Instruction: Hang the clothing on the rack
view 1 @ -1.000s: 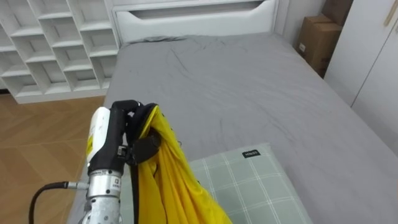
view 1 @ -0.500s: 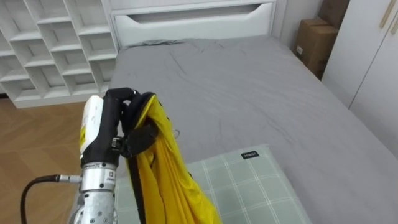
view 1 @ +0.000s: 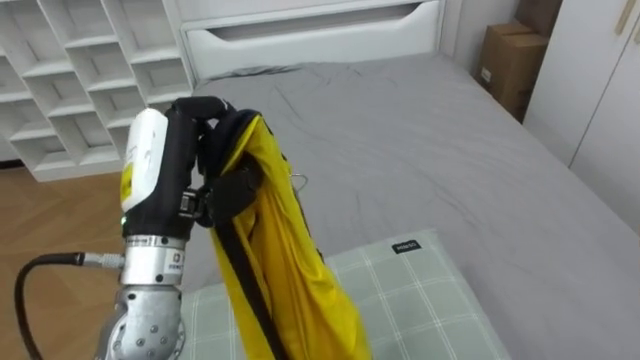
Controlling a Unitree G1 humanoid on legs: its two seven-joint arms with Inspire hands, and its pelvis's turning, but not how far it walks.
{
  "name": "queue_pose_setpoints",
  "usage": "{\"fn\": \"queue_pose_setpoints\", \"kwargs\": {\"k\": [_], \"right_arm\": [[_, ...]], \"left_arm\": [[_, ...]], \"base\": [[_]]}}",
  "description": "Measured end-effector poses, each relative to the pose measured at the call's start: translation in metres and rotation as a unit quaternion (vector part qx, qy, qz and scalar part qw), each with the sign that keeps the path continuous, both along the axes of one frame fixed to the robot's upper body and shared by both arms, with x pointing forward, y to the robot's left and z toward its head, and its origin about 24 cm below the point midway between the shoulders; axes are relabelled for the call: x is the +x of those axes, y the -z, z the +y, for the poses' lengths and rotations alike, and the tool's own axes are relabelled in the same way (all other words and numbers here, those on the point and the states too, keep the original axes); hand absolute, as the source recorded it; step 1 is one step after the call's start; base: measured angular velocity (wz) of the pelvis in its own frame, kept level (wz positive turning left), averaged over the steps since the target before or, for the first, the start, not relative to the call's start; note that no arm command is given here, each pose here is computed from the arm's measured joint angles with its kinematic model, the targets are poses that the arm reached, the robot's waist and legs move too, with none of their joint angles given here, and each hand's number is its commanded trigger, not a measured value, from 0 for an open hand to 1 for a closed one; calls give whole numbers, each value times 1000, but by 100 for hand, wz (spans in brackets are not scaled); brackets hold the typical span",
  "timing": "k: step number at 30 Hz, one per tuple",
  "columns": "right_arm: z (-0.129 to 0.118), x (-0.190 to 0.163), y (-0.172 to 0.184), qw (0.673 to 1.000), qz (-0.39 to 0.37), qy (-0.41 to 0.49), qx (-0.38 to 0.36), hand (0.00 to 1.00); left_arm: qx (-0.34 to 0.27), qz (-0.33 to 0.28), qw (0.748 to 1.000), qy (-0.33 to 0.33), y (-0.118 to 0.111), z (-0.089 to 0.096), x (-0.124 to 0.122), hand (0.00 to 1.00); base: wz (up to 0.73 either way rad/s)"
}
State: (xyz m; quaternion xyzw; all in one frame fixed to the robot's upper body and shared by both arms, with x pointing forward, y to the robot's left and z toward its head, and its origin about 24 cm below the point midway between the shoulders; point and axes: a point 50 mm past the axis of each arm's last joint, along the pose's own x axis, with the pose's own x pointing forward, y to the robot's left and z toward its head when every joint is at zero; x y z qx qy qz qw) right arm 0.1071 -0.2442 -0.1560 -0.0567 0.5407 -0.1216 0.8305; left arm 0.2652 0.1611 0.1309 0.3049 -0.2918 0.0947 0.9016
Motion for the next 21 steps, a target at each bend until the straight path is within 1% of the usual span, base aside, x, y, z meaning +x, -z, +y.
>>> {"fn": "queue_pose_setpoints", "kwargs": {"k": [3,5,7,10,15,21], "right_arm": [[4,18,-5,999,-35,-13,4,0],[9,32,-10,997,-70,-23,8,0],[13,40,-14,996,-89,-31,11,0],[13,45,-17,994,-101,-36,9,0],[13,49,-23,990,-128,-53,5,0],[17,74,-41,979,-194,-58,10,0]], "left_arm": [[22,-32,999,2,-11,-4,-4,100],[25,-60,998,13,-21,-7,-7,100],[23,-74,997,18,-27,-8,-9,100],[25,-79,996,19,-29,-8,-9,100],[79,-87,993,4,-32,-2,-8,100],[120,-94,988,10,-33,-3,-9,100]], "base": [[-1],[0],[9],[2],[0],[0]]}}
